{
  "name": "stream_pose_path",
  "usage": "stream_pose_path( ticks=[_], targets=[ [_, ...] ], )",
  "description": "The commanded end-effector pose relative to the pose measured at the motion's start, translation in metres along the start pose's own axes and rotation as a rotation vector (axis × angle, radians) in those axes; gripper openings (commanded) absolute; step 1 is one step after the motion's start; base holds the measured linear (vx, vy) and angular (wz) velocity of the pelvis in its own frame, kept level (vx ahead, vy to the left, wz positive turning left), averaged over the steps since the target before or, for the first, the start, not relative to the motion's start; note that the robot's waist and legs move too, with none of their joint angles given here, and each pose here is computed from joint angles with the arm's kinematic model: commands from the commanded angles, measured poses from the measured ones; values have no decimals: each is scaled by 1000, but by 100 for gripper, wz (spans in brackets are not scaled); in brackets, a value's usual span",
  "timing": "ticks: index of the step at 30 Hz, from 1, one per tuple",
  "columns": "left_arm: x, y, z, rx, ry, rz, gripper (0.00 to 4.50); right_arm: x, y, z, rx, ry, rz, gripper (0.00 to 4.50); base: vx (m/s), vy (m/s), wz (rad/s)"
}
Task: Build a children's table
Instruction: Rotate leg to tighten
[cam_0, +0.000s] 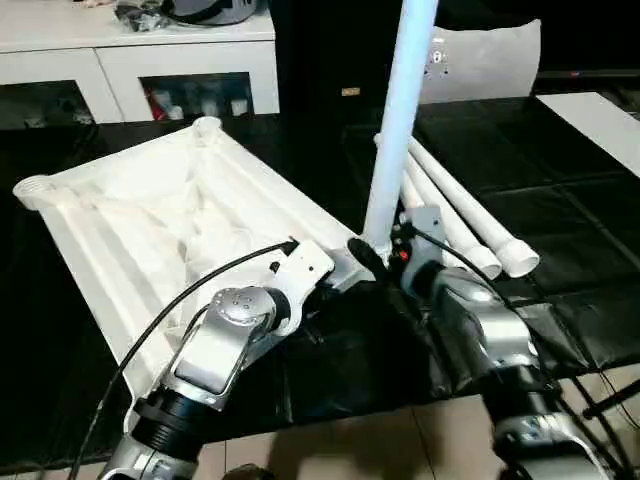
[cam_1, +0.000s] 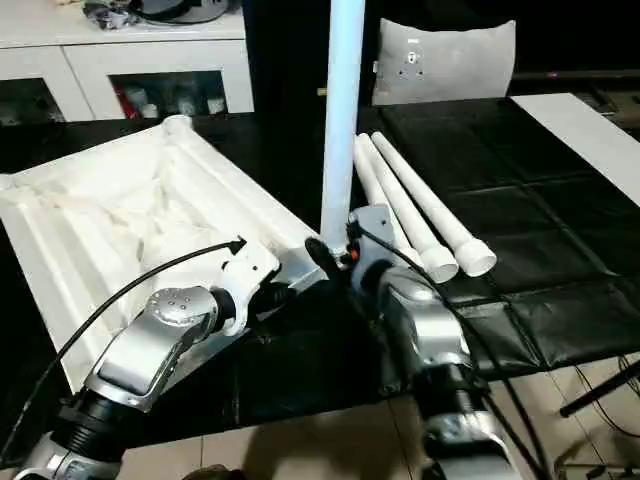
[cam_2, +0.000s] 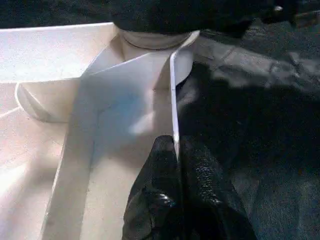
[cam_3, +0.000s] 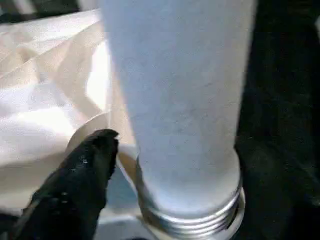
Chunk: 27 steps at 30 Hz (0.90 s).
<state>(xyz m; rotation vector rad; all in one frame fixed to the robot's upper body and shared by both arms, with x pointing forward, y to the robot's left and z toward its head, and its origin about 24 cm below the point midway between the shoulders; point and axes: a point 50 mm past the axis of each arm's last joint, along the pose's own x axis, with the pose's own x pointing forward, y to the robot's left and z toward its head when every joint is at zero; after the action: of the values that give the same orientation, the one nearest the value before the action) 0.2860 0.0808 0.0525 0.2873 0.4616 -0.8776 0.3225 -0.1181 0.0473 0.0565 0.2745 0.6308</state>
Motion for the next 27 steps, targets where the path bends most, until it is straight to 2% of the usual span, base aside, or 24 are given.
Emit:
stream_pose_path(
  ticks=[1, 9, 11, 14, 17, 22, 24, 25, 27],
  targets=[
    [-2, -4, 17, 104, -72, -99, 0, -10, -1, 1, -53, 4, 109, 438, 0, 0, 0],
    [-11, -2, 8, 172, -44, -231, 0, -36, -19, 6, -162, 45, 243, 446, 0, 0, 0],
    [-16, 0, 2, 226, -18, -303, 0, -48, -27, 9, -207, 69, 314, 446, 0, 0, 0],
    [-21, 3, 0, 275, 0, -361, 0, -57, -33, 11, -260, 108, 355, 446, 0, 0, 0],
    [-27, 5, -3, 329, 16, -430, 0, -63, -35, 11, -315, 149, 425, 446, 0, 0, 0],
    [-31, 6, -5, 355, 33, -470, 0, -66, -33, 11, -343, 171, 480, 446, 0, 0, 0],
    [-35, 6, -8, 389, 52, -534, 0, -68, -32, 10, -367, 200, 542, 446, 0, 0, 0],
    [-36, 6, -9, 403, 60, -554, 0, -67, -31, 8, -370, 212, 563, 420, 0, 0, 0],
    [-37, 6, -10, 420, 69, -572, 0, -66, -29, 7, -369, 224, 588, 413, 0, 0, 0]
  ],
)
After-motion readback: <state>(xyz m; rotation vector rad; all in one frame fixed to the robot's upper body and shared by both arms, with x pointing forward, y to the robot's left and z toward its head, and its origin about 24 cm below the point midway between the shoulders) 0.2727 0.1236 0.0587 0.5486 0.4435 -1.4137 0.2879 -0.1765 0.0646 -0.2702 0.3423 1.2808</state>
